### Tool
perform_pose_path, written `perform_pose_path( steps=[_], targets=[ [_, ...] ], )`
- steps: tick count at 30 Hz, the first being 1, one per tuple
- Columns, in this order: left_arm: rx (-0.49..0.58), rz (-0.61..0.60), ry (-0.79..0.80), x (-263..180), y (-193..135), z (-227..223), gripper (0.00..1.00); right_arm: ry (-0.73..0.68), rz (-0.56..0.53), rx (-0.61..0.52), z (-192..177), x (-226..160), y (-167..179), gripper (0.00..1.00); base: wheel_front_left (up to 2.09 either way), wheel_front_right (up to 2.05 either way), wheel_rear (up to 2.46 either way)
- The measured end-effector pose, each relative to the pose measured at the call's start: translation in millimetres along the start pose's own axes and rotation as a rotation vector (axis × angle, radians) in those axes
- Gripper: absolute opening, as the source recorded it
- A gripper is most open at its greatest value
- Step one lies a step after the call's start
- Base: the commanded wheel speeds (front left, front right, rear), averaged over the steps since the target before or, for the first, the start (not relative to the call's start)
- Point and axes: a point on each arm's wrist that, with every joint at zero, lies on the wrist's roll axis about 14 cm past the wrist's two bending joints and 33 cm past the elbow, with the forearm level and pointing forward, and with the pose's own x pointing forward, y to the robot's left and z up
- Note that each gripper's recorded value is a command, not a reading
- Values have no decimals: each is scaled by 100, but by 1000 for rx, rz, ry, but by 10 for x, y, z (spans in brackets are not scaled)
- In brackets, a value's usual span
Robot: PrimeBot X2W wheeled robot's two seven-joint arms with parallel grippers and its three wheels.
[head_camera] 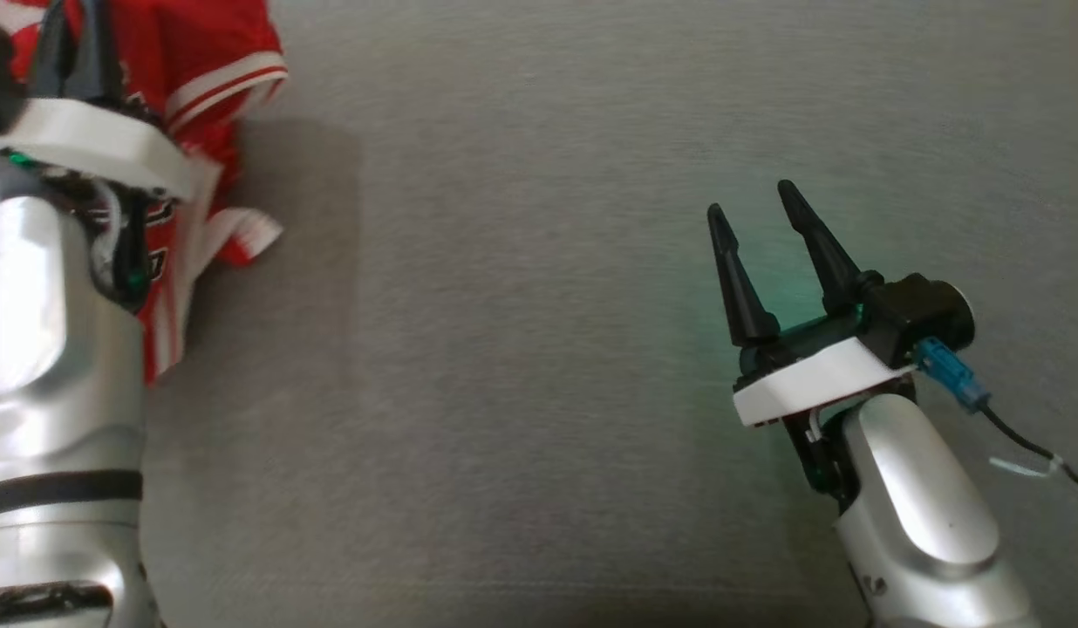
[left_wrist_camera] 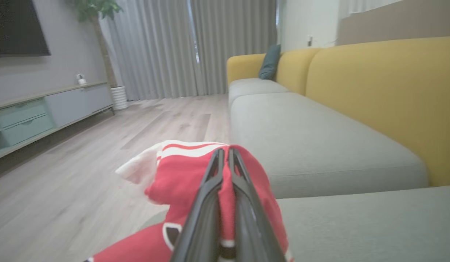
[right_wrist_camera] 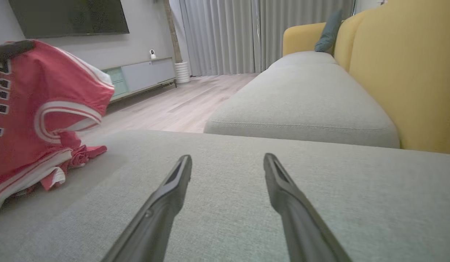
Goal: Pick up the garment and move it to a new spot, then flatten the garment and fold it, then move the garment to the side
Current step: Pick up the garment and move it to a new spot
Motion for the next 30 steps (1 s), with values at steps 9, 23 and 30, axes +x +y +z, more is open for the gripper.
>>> perform_pose_path(
  steps=[9, 23, 30],
  targets=[
    [-148, -363, -58, 241, -1718, 135, 0, -56, -165, 4, 280, -462, -481, 100, 0, 0, 0],
    [-344, -810, -114, -185, -3594, 436, 0, -78, -390, -13, 446, -1115, -1037, 100, 0, 0, 0],
    [-385, -869, -29, -511, -3778, 200, 0, -65, -410, -1, 383, -1150, -1079, 100, 0, 0, 0]
  ],
)
